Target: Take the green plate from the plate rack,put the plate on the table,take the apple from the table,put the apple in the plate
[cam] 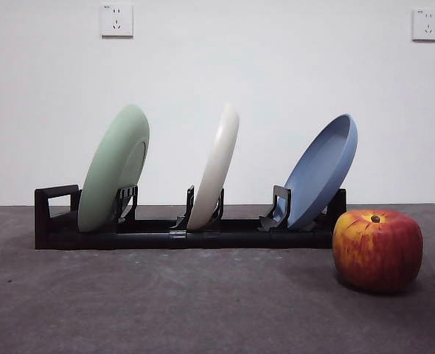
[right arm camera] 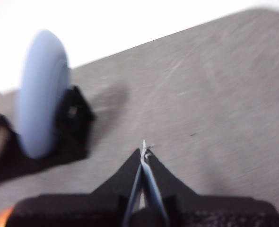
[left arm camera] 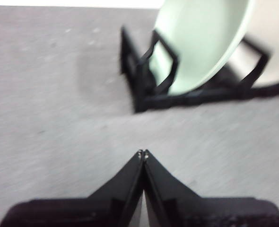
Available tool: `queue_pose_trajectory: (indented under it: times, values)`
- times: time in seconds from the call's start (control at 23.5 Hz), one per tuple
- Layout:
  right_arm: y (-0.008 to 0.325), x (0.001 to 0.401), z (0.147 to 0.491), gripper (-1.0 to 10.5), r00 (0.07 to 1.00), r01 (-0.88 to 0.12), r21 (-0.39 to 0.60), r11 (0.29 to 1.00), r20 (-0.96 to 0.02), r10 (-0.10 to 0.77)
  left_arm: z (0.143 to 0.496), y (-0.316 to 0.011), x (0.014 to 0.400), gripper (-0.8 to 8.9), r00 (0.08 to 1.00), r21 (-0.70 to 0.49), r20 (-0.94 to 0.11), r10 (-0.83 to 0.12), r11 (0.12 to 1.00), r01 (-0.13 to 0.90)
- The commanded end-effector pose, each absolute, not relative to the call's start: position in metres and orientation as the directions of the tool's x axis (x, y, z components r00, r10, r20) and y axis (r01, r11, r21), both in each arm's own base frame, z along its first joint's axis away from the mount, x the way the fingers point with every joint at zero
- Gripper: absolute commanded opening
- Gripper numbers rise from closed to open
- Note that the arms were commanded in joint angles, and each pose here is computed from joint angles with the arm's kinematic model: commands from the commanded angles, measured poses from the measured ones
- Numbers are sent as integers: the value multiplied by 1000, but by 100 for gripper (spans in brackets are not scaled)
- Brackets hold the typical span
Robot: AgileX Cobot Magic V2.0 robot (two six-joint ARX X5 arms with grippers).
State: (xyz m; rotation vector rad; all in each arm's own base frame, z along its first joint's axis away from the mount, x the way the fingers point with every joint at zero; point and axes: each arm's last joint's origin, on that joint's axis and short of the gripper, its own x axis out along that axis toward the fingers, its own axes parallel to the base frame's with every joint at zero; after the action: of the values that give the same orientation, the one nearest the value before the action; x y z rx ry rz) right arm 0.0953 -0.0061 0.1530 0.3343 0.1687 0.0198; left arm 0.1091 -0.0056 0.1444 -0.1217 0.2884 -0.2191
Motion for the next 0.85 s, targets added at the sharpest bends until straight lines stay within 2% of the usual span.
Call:
queue_pose_trajectory:
  times: [0.04,0.42,0.59,0.72,0.85]
  values:
    - [-5,95,152,-11,982,3,482,876,-167,89,144,-7,109,-4,920,-334,-251,-300,919,209]
    - [0,92,164,-12,953,-114,560,820,-171,250,158,-14,108,-7,825,-524,-202,-528,770,365]
    - [3,88,187,-12,924,-166,561,811,-198,326,185,-15,108,-8,785,-557,-217,-581,734,389]
    - [5,88,215,-12,896,-241,531,812,-200,396,214,-16,110,-8,776,-560,-236,-584,735,383]
    - [6,90,249,-12,869,-293,505,812,-215,446,249,-16,113,-8,755,-530,-241,-610,735,424]
